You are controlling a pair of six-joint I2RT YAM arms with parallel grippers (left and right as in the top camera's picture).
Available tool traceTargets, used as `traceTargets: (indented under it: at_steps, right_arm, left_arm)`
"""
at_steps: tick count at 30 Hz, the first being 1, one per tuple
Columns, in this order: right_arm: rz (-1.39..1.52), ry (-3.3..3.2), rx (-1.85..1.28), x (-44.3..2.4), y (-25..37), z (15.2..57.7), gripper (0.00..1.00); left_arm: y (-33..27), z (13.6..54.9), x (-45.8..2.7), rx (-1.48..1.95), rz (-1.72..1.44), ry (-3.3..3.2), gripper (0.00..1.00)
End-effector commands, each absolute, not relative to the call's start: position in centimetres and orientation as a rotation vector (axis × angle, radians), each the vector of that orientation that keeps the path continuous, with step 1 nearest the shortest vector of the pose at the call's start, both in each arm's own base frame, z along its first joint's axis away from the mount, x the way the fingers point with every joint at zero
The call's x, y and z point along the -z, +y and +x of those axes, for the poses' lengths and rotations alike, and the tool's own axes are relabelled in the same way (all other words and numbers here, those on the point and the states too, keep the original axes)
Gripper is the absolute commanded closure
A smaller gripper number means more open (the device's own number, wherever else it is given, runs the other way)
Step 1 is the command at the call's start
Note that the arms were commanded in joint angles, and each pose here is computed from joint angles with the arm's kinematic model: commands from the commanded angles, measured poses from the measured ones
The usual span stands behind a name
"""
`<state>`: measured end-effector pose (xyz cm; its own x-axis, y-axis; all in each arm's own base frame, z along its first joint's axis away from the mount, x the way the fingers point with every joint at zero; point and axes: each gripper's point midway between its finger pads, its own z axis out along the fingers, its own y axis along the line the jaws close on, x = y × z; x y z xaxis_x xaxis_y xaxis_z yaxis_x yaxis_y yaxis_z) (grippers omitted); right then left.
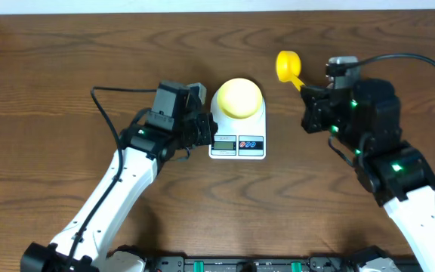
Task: Scoop item into bowl and weigh 50g on scale
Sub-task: 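Carry the scoop with the right gripper toward the soybean tub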
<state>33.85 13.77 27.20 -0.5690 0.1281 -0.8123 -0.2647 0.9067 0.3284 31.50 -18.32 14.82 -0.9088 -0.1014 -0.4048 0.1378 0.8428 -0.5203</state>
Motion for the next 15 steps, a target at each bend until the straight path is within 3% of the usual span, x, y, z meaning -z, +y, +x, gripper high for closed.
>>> traceTargets:
  at_steps: [1,4,5,6,10,14,15]
  right_arm:
    - [-0.075,2.103,-0.53,-28.4,13.1,33.2,0.99]
    - [-0.065,2.124,-0.522,-27.9,12.8,33.1,0.99]
    - [-0.058,2.128,-0.519,-27.8,12.5,33.1,0.99]
    - [-0.057,2.129,-0.521,-27.8,12.5,33.1,0.99]
    - [-0.016,2.143,-0.498,-27.5,11.2,33.4,0.99]
    - [0.041,2.138,-0.466,-27.4,9.4,34.0,0.99]
    - [0.057,2.135,-0.457,-27.4,8.9,34.2,0.99]
  left_arm:
    - [-18.3,31.9,-16.5,0.74,0.138,2.541,0.92]
    - [-17.9,32.1,-16.2,0.702,0.123,2.547,0.78]
    - [-17.7,32.0,-16.1,0.693,0.119,2.554,0.63]
    - [-17.7,31.8,-16.0,0.692,0.117,2.564,0.56]
    - [-17.6,31.6,-15.8,0.688,0.115,2.576,0.45]
    - [-17.3,31.8,-15.7,0.661,0.105,2.575,0.19]
    - [-17.2,31.8,-15.7,0.656,0.104,2.575,0.07]
